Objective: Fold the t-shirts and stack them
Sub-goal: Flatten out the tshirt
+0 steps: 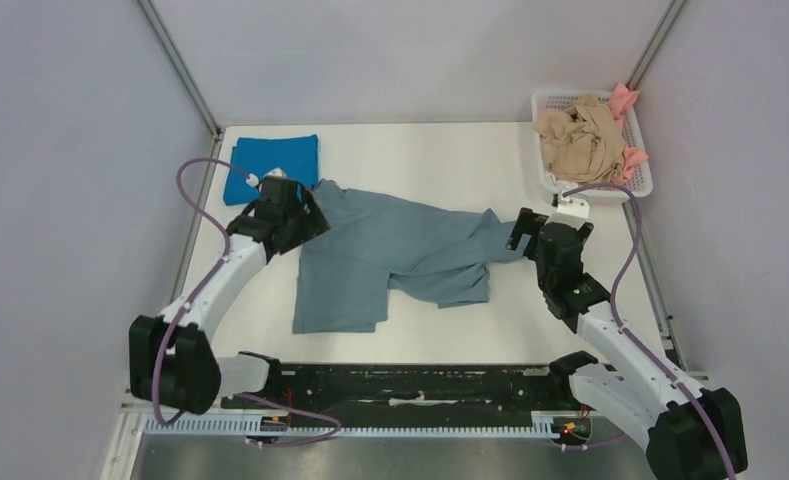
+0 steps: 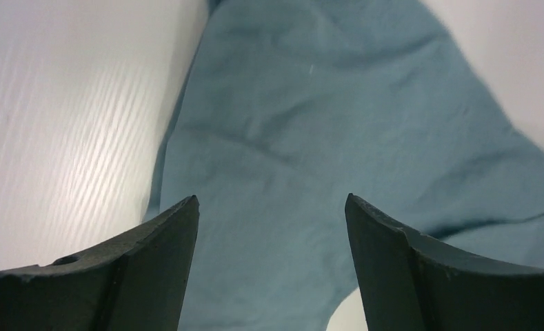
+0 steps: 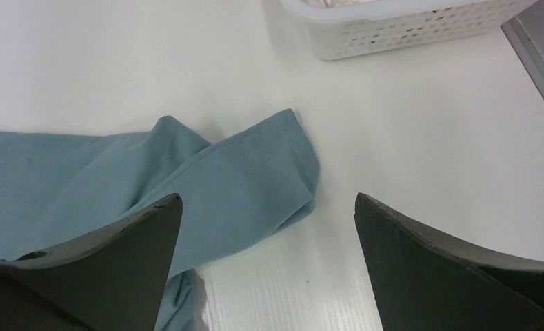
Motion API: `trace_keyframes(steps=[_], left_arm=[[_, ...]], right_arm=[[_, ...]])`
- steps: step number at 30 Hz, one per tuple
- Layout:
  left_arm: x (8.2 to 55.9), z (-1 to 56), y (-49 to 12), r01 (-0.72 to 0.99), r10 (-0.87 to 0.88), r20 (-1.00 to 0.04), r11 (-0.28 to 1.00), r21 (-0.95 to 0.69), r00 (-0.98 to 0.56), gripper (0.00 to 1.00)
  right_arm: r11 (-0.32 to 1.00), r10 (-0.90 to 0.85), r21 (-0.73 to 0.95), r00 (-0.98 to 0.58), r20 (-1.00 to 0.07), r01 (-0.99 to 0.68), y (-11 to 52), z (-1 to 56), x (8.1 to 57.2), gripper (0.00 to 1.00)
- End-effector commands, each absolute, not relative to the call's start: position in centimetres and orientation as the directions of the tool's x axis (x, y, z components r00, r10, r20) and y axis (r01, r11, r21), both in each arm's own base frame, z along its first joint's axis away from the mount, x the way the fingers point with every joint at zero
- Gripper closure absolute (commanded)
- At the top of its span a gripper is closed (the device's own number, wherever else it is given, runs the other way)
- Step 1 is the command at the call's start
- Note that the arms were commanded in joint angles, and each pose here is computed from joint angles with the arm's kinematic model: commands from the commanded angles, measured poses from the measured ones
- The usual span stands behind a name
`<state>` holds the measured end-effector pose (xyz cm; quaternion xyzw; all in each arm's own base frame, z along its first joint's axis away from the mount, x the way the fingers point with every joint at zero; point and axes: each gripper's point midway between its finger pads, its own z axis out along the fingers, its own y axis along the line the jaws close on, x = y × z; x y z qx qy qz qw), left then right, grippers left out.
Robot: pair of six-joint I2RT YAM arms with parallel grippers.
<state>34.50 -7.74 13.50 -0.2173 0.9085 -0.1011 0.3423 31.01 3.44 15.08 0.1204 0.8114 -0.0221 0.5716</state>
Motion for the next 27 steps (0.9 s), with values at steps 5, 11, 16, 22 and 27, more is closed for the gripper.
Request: trace_keyframes(steps=[5, 11, 16, 22, 27], left_arm=[[20.5, 8.3, -5.1, -0.543, -0.569, -0.479, 0.813, -0.209, -0.668, 0.17], [19.3, 5.8, -7.6, -0.473, -0.586, -0.414, 0.809, -0.349, -0.697, 0.22], [18.9, 4.8, -9.2, -0.445, -0.563, -0.337, 0.817, -0.368, -0.754, 0.31], [17.1, 2.9, -8.5, -0.488, -0.562, -0.281, 0.822, -0.294, -0.778, 0.32], [17.4, 3.5, -8.9, -0.467, -0.556, -0.287, 0.823, -0.323, -0.78, 0.34]], right_arm=[[0.959, 0.214, 0.15, -0.264, -0.941, 0.242, 3.0, 14.9, 30.5, 0.02], [0.96, 0.194, 0.124, -0.275, -0.942, 0.252, 2.6, 14.2, 30.3, 0.02], [0.963, 0.183, 0.109, -0.297, -0.937, 0.248, 2.7, 13.6, 30.3, 0.02], [0.962, 0.179, 0.101, -0.303, -0.936, 0.255, 2.5, 13.5, 30.3, 0.02], [0.961, 0.176, 0.094, -0.312, -0.934, 0.26, 2.5, 13.2, 30.4, 0.02]])
